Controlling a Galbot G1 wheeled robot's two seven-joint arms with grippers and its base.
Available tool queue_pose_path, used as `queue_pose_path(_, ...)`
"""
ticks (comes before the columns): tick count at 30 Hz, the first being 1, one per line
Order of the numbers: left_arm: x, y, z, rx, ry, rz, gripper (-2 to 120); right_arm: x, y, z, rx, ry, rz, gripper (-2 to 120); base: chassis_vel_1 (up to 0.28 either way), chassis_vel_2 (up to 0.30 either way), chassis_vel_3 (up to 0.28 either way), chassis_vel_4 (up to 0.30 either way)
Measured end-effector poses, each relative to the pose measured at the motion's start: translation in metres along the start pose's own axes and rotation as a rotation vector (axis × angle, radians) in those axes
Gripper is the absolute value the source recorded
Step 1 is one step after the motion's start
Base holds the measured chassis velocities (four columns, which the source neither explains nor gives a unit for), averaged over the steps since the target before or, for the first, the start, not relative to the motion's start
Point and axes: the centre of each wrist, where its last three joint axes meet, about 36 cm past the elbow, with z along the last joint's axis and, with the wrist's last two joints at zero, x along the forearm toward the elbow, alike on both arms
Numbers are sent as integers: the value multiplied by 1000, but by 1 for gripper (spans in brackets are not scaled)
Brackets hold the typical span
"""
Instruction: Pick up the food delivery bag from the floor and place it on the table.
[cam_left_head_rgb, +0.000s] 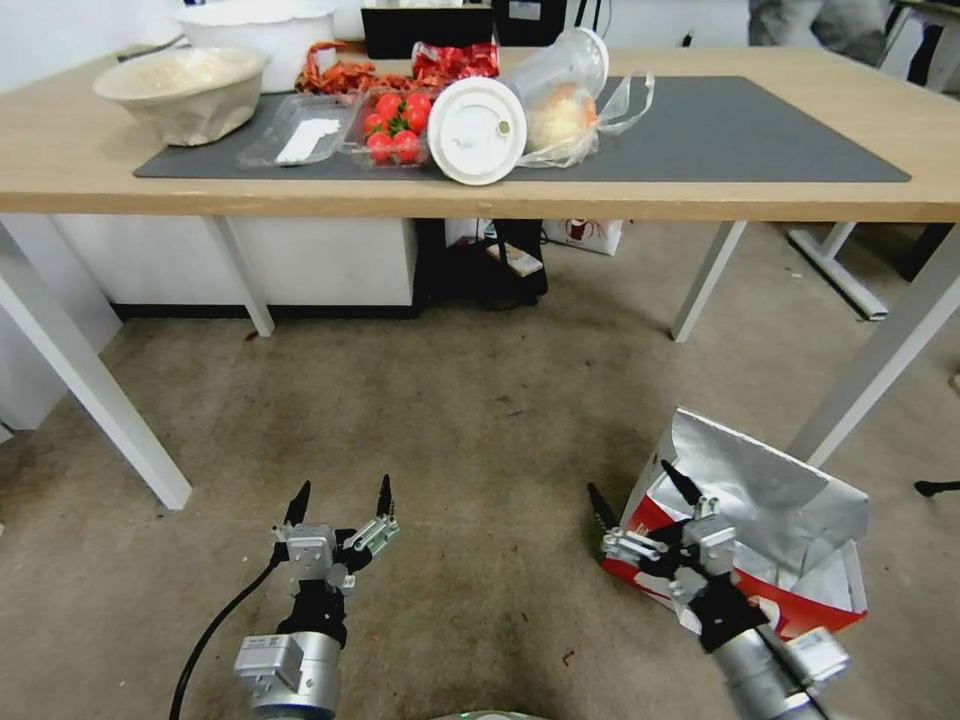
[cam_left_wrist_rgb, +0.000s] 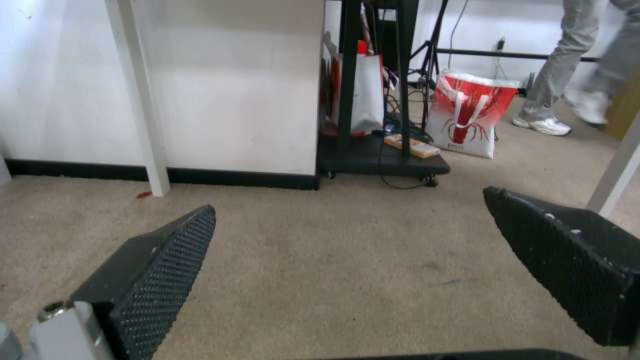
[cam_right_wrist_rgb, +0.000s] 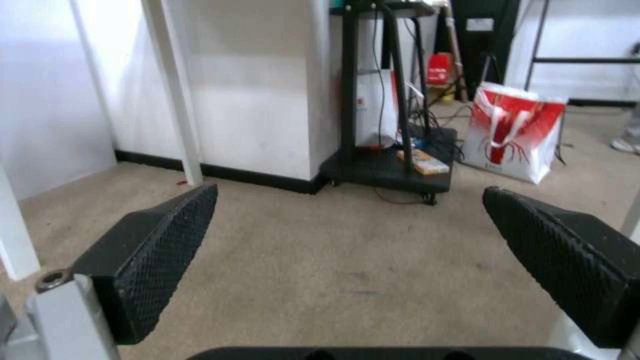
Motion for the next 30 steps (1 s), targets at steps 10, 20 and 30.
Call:
queue_pose_path(10,2,2,-3,-9,-15,-6,100,7,-101,-11,81,58,-30,100,0,0,0,0)
queue_pose_path(20,3,-1,-1,-6,-22,-8,100,-1,-183,-24,127,129,-121,100,0,0,0,0)
queue_pose_path(30,4,1,1,-9,-24,-18,100,-9,-265,-28,172,220,-169,100,0,0,0,0)
